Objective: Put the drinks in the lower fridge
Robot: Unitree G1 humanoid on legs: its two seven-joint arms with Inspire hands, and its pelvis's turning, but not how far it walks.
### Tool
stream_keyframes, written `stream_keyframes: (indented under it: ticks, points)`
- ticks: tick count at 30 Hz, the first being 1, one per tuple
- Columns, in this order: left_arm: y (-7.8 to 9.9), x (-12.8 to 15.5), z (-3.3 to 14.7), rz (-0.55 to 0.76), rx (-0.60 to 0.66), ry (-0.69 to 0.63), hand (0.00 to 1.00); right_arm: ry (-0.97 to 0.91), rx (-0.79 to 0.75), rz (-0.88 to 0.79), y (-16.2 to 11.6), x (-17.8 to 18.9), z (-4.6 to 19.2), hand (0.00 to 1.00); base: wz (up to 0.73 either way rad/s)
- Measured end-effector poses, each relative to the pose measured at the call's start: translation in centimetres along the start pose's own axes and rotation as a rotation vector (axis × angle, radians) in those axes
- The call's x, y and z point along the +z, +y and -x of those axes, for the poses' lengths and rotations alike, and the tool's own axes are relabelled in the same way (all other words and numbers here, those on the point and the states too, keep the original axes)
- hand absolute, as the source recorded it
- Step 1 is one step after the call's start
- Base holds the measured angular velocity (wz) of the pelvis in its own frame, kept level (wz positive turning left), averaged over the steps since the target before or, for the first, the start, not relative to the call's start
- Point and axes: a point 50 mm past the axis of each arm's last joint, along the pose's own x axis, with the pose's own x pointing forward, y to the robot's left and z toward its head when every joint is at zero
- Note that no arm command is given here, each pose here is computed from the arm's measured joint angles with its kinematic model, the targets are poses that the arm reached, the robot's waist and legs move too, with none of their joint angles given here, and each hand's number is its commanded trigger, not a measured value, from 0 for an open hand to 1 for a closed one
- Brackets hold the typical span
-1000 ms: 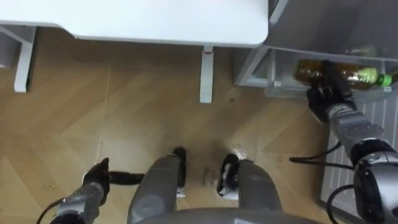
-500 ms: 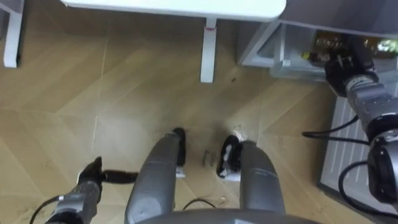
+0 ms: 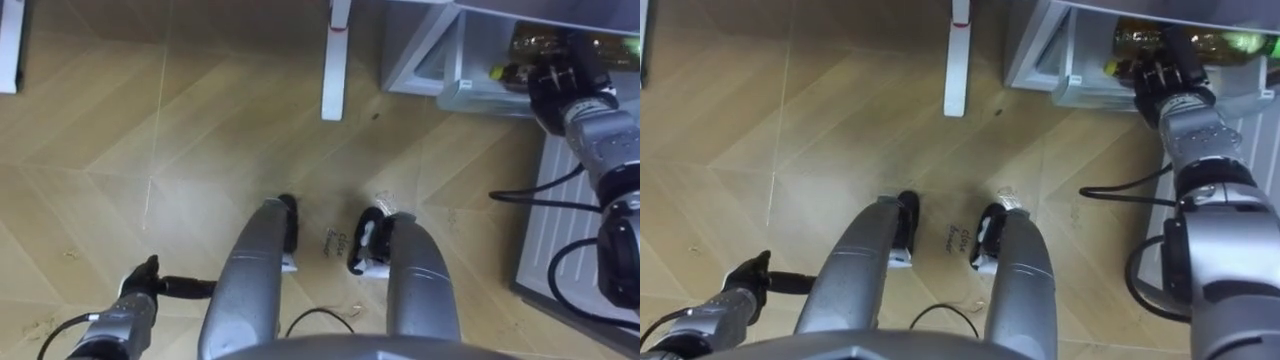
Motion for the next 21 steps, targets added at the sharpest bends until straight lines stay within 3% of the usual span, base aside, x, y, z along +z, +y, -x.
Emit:
stream_keyframes:
  ticks: [21]
  points:
    - [0.01,0.09,-0.01,0.001,-0.001,-0.005,0.0,-0.019,0.016,-0.031,0.97,0.31,0.03,0.0,0.0]
